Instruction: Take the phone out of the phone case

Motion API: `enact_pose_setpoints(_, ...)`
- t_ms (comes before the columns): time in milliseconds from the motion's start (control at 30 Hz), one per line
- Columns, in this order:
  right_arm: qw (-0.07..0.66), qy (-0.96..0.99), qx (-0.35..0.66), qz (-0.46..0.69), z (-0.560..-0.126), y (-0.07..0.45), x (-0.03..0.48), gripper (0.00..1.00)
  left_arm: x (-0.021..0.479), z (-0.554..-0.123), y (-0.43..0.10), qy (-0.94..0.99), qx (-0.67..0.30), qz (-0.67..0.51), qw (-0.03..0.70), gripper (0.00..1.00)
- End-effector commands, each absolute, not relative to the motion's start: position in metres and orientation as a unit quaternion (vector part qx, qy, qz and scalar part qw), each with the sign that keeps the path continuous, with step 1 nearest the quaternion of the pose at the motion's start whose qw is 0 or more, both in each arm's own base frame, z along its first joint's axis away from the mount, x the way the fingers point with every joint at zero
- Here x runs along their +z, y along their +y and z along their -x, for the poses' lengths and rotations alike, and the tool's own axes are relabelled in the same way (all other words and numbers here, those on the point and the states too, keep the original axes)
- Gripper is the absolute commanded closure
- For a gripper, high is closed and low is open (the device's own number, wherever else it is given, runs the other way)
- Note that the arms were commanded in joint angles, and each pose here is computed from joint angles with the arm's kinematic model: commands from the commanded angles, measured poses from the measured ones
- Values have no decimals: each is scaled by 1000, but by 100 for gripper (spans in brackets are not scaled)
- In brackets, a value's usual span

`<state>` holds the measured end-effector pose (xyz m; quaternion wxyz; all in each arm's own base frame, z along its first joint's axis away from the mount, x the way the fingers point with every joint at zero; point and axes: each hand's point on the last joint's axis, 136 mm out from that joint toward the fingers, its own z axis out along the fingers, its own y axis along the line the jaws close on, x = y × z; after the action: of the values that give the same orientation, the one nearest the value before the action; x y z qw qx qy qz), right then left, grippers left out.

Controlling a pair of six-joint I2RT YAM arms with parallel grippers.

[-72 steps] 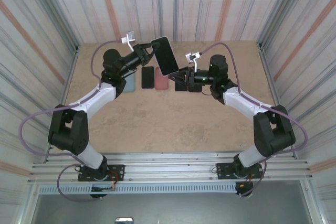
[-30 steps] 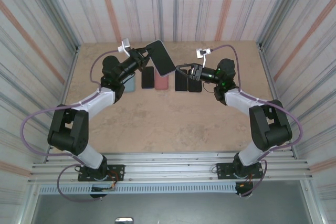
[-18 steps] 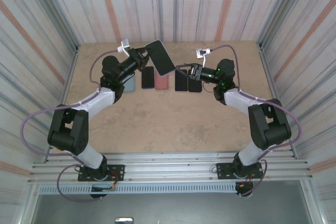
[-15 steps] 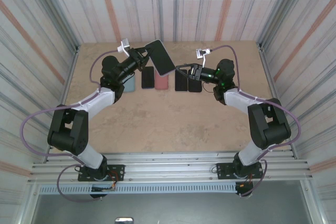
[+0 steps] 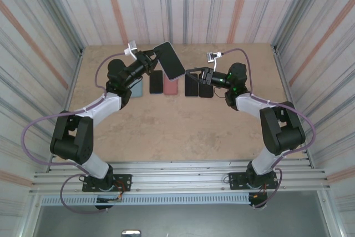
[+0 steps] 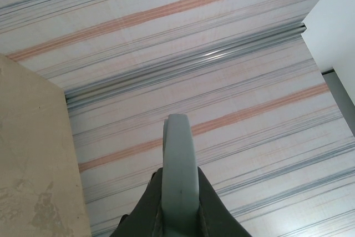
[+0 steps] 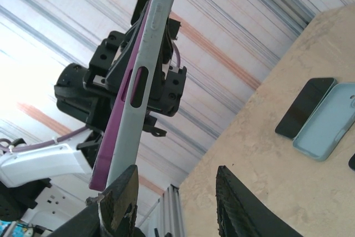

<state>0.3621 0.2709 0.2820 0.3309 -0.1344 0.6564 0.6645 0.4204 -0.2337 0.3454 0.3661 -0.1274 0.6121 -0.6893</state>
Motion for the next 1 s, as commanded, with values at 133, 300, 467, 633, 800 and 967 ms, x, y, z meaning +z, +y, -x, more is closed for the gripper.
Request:
enact_pose_setpoints(133,354,630,676,146,-358,263,308,60,388,-404,-228,583,-700,87,404,100)
enact_pose_setpoints(300,352,628,678,149,-357,264,310,60,389,-404,-229,582,-701,85,403,100)
enact_pose_setpoints(467,338,636,679,144,-361,269,299,61,396,-402,-232,576,-709,80,399,100)
enact_pose_setpoints(633,335,633,680,155,-358,275,300,60,396,-402,-233,578,-707,78,399,100)
enact_pose_setpoints(800,329,636,680,158,-358,277,298,61,396,-404,-234,577,-709,78,399,100)
enact_pose_setpoints(967,329,638,678,160,-357,278,297,60,394,-405,-237,580,-707,76,398,100)
